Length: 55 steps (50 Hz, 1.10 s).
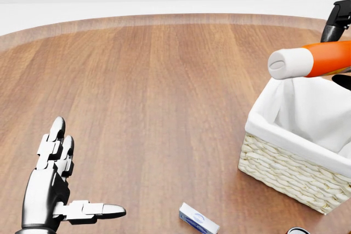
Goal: Pick up the ketchup, and put it in the basket.
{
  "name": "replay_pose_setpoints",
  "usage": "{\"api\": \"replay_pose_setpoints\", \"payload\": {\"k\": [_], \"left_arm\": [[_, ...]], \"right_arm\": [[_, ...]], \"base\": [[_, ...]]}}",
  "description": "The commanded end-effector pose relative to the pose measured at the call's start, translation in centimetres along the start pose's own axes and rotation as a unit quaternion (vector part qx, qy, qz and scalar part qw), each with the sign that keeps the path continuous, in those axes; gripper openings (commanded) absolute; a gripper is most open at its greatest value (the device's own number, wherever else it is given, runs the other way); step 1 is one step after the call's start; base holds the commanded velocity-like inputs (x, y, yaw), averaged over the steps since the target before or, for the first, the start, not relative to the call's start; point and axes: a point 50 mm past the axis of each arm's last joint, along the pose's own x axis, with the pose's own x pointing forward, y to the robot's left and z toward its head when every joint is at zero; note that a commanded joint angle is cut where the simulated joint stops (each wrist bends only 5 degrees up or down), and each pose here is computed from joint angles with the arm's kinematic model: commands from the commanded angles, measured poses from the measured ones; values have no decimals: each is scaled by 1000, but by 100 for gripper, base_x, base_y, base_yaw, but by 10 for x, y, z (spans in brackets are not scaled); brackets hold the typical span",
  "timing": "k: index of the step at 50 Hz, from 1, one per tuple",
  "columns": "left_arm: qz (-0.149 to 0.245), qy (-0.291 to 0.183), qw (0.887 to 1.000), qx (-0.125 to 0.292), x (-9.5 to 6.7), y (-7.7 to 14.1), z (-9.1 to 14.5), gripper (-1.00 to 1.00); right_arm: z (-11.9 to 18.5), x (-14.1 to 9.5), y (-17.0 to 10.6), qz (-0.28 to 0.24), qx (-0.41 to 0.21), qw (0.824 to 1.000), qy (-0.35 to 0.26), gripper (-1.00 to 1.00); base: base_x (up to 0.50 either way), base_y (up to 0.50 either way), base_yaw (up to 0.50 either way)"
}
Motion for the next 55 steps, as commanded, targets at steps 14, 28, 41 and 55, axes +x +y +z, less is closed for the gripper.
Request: {"api": "replay_pose_setpoints", "payload": {"k": [14, 28, 41, 55], "left_arm": [[1, -2, 1000, -1, -2, 1, 3, 100], [1, -2, 1000, 0, -2, 0, 2, 100], [1, -3, 1000, 0, -2, 1, 2, 100], [0, -3, 1000, 1, -2, 0, 3, 100]], "right_arm": [[-35, 14, 23, -5, 56, 996, 67, -100], [-72, 20, 52, -5, 103, 982, 157, -100], [-90, 20, 57, -11, 88, 975, 204, -100], [-105, 13, 76, 5, 76, 965, 253, -100]], "base": [[0, 0, 0], [0, 0, 0], [0, 0, 0], [0, 0, 0]]}}
